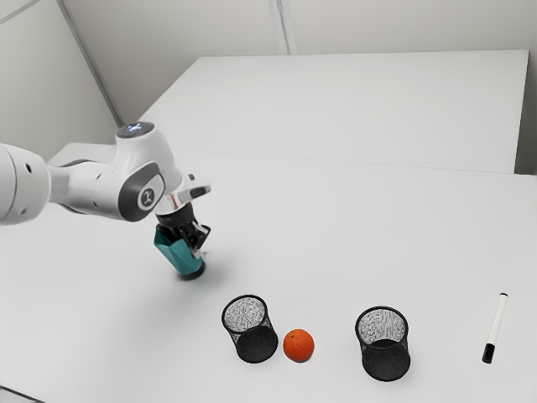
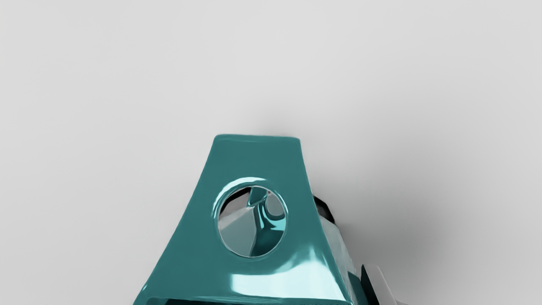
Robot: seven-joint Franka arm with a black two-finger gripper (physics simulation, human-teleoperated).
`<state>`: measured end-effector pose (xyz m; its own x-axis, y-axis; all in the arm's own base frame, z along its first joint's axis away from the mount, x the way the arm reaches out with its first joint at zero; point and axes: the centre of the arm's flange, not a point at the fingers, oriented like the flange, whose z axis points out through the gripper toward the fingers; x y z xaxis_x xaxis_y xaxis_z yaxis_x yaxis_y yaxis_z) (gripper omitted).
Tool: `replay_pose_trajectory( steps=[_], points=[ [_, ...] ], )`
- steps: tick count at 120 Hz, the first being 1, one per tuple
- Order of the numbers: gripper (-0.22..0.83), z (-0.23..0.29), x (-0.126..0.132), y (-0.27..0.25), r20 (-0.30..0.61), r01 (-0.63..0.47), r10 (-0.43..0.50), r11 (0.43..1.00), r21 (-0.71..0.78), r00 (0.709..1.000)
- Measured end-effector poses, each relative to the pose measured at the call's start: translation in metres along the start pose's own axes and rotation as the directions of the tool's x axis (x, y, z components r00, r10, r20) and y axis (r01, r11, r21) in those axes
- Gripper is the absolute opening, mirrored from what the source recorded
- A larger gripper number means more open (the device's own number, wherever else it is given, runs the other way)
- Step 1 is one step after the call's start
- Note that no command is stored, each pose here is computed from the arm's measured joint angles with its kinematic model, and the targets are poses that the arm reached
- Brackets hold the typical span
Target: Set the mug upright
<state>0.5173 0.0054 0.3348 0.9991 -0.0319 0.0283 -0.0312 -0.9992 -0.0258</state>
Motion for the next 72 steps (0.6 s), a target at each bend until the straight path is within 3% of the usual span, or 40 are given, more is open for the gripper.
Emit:
replay_pose_trajectory(
  steps=[38,72],
  points=[
    [-0.16,0.007,0.000,0.002,0.012,0.028,-0.028,1.000,-0.001,1.000],
    [0.07,-0.006,0.000,0.005,-0.013,0.031,-0.031,0.999,-0.009,0.999]
  ],
)
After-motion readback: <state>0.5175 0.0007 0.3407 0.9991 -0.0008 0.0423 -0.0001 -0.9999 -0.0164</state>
